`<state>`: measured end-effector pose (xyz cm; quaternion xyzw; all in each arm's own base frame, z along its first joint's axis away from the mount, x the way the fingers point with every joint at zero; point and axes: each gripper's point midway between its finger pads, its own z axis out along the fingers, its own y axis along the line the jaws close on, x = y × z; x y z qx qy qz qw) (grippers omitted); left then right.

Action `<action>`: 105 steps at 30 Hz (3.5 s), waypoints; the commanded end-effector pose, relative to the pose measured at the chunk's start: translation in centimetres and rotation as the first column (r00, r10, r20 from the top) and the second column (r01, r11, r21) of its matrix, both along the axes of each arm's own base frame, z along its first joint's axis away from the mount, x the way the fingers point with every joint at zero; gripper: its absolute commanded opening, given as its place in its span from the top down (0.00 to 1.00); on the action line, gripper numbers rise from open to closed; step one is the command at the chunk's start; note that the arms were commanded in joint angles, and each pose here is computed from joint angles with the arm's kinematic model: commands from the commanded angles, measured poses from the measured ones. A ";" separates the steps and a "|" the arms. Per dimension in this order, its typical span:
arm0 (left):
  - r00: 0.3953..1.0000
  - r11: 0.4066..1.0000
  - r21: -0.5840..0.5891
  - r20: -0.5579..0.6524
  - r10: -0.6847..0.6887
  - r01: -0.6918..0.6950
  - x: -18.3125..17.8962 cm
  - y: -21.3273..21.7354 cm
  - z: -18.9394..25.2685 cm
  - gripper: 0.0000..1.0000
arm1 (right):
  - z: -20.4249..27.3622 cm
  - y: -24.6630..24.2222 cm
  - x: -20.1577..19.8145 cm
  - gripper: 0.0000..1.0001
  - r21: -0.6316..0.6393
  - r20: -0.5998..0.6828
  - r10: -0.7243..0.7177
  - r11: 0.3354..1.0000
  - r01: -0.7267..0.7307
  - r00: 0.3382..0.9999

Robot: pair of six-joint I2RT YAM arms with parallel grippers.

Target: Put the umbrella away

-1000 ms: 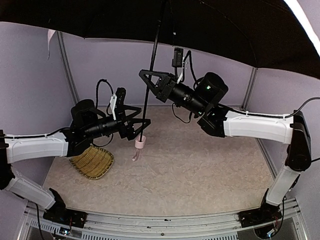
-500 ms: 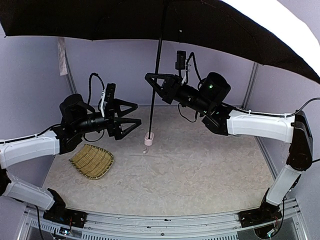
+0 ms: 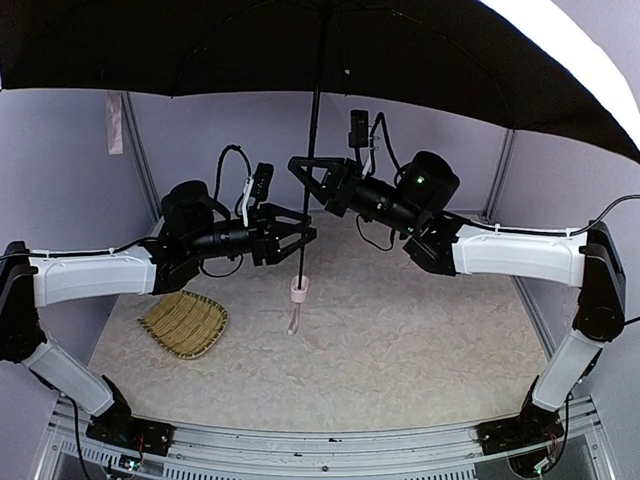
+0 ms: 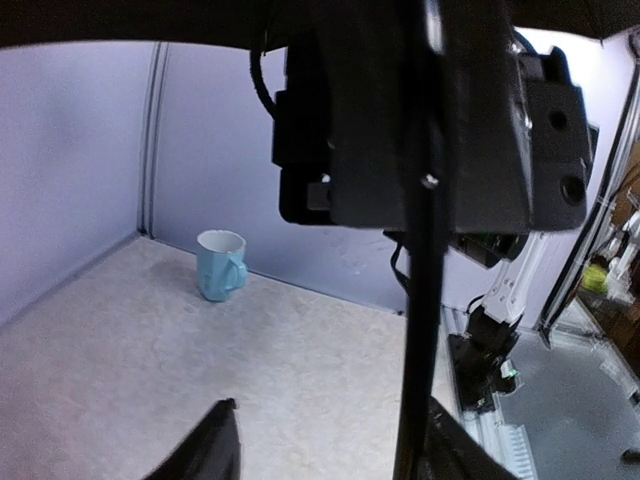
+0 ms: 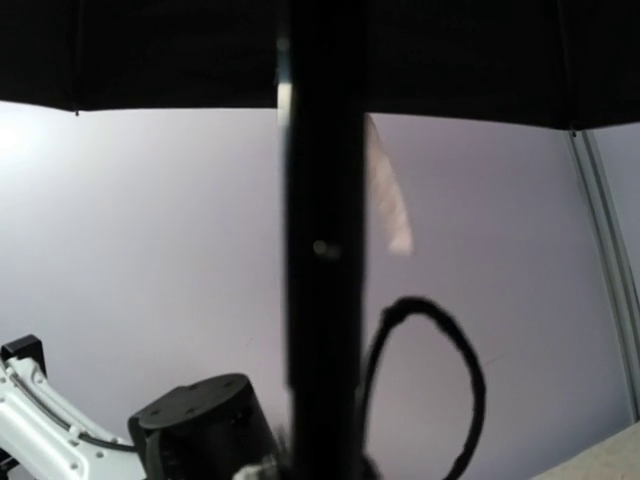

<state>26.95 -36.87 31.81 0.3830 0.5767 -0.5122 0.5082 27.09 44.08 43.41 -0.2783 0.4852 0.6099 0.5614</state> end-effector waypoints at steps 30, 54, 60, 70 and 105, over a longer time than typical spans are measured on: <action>0.957 0.998 -0.055 -0.289 -0.007 -0.010 -2.4 -5.0 -8.2 1.00 | -0.2 -6.9 11.6 0.36 0.253 -0.309 -0.048 0.959 0.131 0.950; 0.956 0.995 -0.090 -0.287 -0.067 0.043 -3.4 -6.3 -8.8 1.00 | 0.6 -9.3 16.4 0.52 0.451 -0.355 -0.123 0.846 0.285 0.927; 0.955 0.995 -0.088 -0.286 -0.072 0.049 -3.5 -6.3 -8.8 1.00 | 0.6 -9.8 16.4 0.52 0.459 -0.345 -0.125 0.842 0.283 0.930; 0.957 0.995 -0.086 -0.279 -0.078 0.056 -3.6 -6.4 -8.6 1.00 | 0.6 -10.0 16.4 0.76 0.452 -0.347 -0.134 0.843 0.291 0.928; 0.959 0.996 -0.063 -0.274 -0.079 0.064 -3.9 -6.5 -9.1 1.00 | 0.6 -10.9 16.7 1.00 0.442 -0.331 -0.162 0.844 0.305 0.930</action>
